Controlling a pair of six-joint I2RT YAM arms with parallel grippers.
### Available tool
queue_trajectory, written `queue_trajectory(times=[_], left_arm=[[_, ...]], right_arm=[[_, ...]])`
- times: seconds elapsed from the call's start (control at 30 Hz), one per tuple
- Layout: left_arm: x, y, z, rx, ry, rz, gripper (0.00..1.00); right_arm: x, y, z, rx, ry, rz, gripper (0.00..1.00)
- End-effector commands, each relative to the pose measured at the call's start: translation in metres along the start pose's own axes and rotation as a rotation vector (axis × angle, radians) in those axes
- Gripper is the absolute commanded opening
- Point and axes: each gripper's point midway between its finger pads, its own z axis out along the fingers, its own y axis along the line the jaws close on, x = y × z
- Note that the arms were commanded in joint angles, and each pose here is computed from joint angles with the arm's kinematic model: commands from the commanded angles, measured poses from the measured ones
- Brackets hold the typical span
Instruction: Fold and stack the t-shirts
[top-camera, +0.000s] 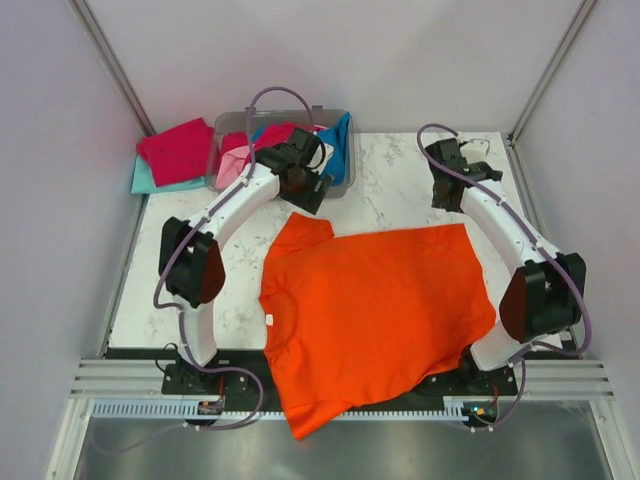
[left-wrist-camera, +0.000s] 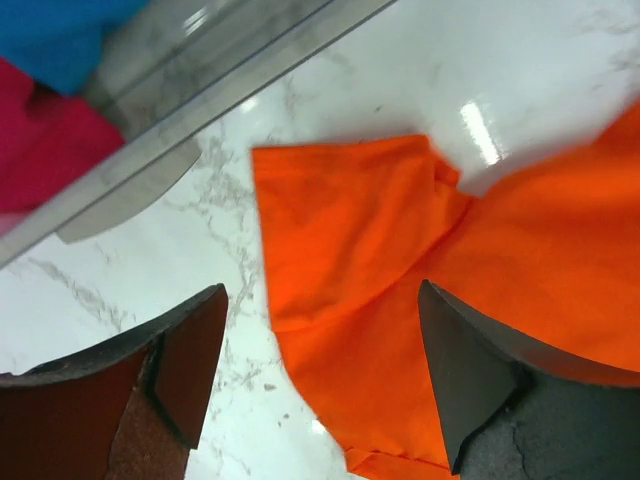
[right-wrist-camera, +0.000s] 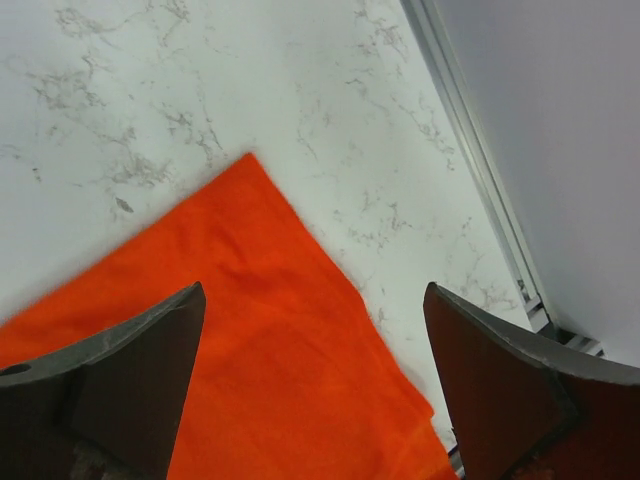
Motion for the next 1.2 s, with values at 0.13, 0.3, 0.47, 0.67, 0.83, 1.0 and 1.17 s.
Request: queue_trajectory(times=[0.13, 0.3, 0.47, 0.67, 0.83, 1.0, 1.17], left_arm=[[0.006, 0.017, -0.083, -0.114, -0.1, -0.22, 0.82], [0.05, 0.001, -0.081, -0.058, -0.146, -0.37, 0.81], [0.104, -0.018, -0.028, -0.024, -0.02, -0.448, 0.79], [0.127, -0.026, 0.038, -0.036, 0.119, -0.453, 0.75], [0.134, -0.02, 0.086, -0.076, 0.196, -0.426, 0.73], [0.127, 0.009, 0.114, -0.13, 0.217, -0.439, 0.69], [0.117, 0.047, 0.135, -0.19, 0.254, -0.45, 0.68]], right_arm=[[-0.037, 0.0, -0.059, -0.282, -0.134, 0.147, 0.98], [0.02, 0.041, -0.056, -0.52, -0.026, 0.136, 0.98], [0.066, 0.072, -0.027, -0.556, 0.089, 0.094, 0.98], [0.079, 0.095, 0.01, -0.512, 0.156, 0.055, 0.98], [0.087, 0.116, 0.047, -0.499, 0.244, 0.074, 0.98], [0.105, 0.141, 0.087, -0.51, 0.352, 0.095, 0.98], [0.095, 0.163, 0.114, -0.513, 0.366, 0.111, 0.98]])
